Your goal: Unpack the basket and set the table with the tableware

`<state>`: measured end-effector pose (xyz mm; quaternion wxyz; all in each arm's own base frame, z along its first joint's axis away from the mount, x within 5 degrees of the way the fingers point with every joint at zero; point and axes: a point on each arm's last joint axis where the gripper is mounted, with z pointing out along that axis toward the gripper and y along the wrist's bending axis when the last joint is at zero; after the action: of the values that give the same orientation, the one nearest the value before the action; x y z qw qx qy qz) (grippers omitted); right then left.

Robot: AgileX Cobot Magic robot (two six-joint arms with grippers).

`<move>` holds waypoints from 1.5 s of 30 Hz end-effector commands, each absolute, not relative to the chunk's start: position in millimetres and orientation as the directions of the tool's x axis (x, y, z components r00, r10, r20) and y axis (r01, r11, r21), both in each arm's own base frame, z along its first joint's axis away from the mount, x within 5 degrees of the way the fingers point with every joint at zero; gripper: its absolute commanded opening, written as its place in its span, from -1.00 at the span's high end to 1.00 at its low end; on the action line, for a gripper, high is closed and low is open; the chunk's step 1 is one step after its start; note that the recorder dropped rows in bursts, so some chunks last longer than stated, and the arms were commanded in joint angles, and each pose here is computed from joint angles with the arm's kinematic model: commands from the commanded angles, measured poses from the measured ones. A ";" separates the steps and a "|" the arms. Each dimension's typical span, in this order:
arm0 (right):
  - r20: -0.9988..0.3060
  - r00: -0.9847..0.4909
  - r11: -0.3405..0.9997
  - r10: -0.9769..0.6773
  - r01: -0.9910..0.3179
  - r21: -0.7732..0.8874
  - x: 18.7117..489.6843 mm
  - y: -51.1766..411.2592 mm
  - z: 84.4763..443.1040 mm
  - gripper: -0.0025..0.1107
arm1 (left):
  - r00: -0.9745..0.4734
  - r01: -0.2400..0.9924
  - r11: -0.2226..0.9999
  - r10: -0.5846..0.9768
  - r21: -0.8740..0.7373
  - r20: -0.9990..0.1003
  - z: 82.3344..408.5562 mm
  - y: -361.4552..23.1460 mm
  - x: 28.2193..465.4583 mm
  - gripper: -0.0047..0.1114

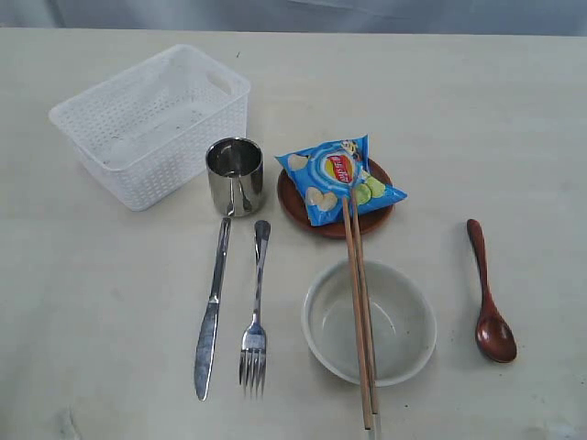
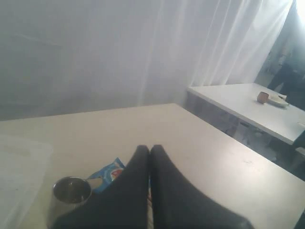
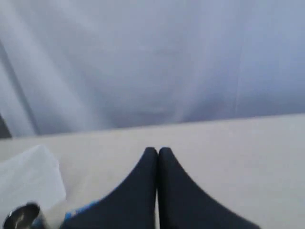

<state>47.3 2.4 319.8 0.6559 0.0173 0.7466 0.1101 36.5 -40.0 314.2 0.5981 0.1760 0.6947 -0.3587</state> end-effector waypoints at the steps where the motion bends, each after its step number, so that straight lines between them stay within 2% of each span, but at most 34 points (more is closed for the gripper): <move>1: -0.981 0.090 0.972 0.173 -0.177 0.155 45.2 5.6 282.1 0.96 | -0.221 0.677 0.681 -0.174 -0.279 -0.960 312.2 -40.1 36.3 0.92; 7: -0.960 0.173 0.949 0.222 -0.266 0.171 54.8 14.1 232.6 0.96 | -0.221 0.677 0.681 -0.174 -0.279 -0.960 312.2 -40.1 36.3 0.92; 9: -0.959 0.177 0.948 0.221 -0.272 0.168 55.4 14.8 227.2 0.96 | -0.221 0.677 0.681 -0.174 -0.279 -0.960 312.2 -40.1 36.3 0.92; 10: -0.975 0.096 0.955 0.202 -0.239 0.175 57.2 13.4 219.2 0.96 | -0.221 0.677 0.681 -0.174 -0.279 -0.960 312.2 -40.1 36.3 0.92; 12: -0.982 0.037 0.961 0.185 -0.214 0.173 58.1 12.3 213.3 0.96 | -0.221 0.677 0.681 -0.174 -0.279 -0.960 312.2 -40.1 36.3 0.92; 17: -0.987 0.003 0.968 0.160 -0.196 0.156 58.5 11.4 209.7 0.96 | -0.221 0.677 0.681 -0.174 -0.279 -0.960 312.2 -40.1 36.3 0.92; 25: -0.974 0.003 0.973 0.226 -0.043 0.226 59.6 2.2 207.7 0.96 | -0.221 0.677 0.681 -0.174 -0.279 -0.960 312.2 -40.1 36.3 0.92; 39: -0.975 0.004 0.974 0.222 -0.046 0.221 59.6 2.5 207.8 0.96 | -0.221 0.677 0.681 -0.174 -0.279 -0.960 312.2 -40.1 36.3 0.92; 42: -0.942 -0.018 0.941 0.334 -0.044 0.335 59.6 2.8 206.3 0.96 | -0.221 0.677 0.681 -0.174 -0.279 -0.960 312.2 -40.1 36.3 0.92; 45: -0.941 -0.018 0.940 0.339 -0.044 0.339 59.6 2.8 206.3 0.96 | -0.221 0.677 0.681 -0.174 -0.279 -0.960 312.2 -40.1 36.3 0.92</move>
<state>60.0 3.1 207.1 0.6935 0.0982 0.7008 0.1350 36.5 -40.0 314.2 0.5981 0.1760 0.6947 -0.3587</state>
